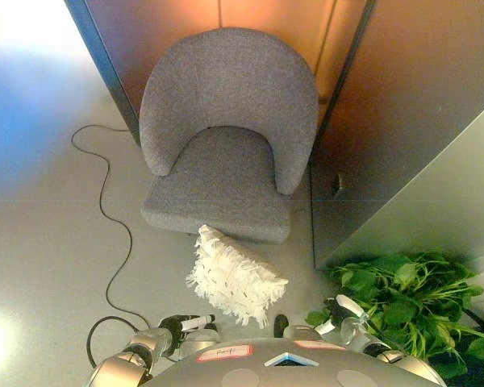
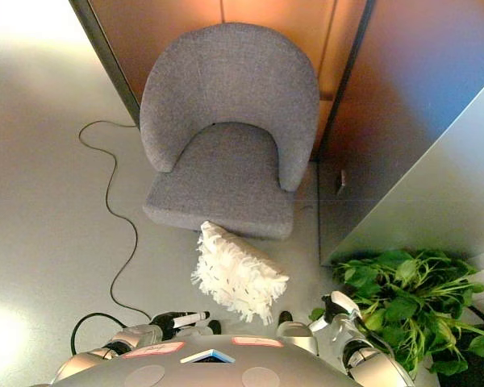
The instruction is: Pick up the pillow and put it on the sofa.
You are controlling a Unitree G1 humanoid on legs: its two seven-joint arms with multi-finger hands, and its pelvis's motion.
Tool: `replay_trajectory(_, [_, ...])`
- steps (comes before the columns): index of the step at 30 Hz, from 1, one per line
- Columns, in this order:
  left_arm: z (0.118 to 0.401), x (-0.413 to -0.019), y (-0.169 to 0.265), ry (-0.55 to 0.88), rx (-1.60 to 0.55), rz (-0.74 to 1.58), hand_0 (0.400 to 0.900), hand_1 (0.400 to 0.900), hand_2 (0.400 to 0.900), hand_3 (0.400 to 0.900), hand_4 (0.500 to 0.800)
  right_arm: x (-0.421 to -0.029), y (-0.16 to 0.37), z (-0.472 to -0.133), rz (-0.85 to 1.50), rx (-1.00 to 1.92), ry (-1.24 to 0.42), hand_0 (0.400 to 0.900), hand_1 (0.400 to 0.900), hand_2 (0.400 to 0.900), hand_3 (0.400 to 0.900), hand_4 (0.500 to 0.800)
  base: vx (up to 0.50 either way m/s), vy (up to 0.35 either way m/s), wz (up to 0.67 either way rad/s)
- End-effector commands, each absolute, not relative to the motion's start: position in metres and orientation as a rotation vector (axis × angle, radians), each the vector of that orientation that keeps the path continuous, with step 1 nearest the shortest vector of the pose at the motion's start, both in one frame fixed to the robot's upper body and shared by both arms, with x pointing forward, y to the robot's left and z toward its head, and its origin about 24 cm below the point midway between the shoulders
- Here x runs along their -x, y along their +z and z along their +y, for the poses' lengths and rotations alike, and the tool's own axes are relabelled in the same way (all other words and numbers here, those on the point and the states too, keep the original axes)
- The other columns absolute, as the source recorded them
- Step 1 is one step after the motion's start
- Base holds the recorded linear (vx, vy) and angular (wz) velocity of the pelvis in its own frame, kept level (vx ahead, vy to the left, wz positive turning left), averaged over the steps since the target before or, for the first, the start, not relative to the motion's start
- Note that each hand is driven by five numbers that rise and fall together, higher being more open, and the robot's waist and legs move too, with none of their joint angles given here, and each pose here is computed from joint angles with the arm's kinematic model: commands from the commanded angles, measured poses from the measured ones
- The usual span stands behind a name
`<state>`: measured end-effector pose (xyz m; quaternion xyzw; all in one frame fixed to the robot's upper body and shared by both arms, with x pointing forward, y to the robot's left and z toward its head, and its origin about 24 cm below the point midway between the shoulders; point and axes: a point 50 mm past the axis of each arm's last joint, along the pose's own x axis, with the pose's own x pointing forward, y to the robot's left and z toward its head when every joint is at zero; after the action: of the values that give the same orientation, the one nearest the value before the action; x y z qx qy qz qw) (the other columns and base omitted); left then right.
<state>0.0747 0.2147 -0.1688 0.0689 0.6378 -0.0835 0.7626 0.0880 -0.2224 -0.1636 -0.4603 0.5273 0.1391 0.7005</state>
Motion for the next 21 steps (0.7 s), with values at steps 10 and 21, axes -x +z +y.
replay_trajectory(10, [0.212, -0.107, -0.163, -0.209, -0.207, 1.302, 0.900, 0.900, 0.900, 0.900, 0.800, -0.122, -0.151, -0.239, 1.090, 1.134, 0.194, 0.900, 0.900, 0.900, 0.900, 0.800, 0.026, -0.011, 0.02])
replay_trajectory(21, [0.219, -0.136, -0.152, -0.192, -0.176, 1.192, 0.900, 0.900, 0.900, 0.900, 0.800, -0.193, -0.117, -0.256, 0.942, 1.168, 0.075, 0.900, 0.900, 0.900, 0.900, 0.800, -0.044, -0.072, 0.16])
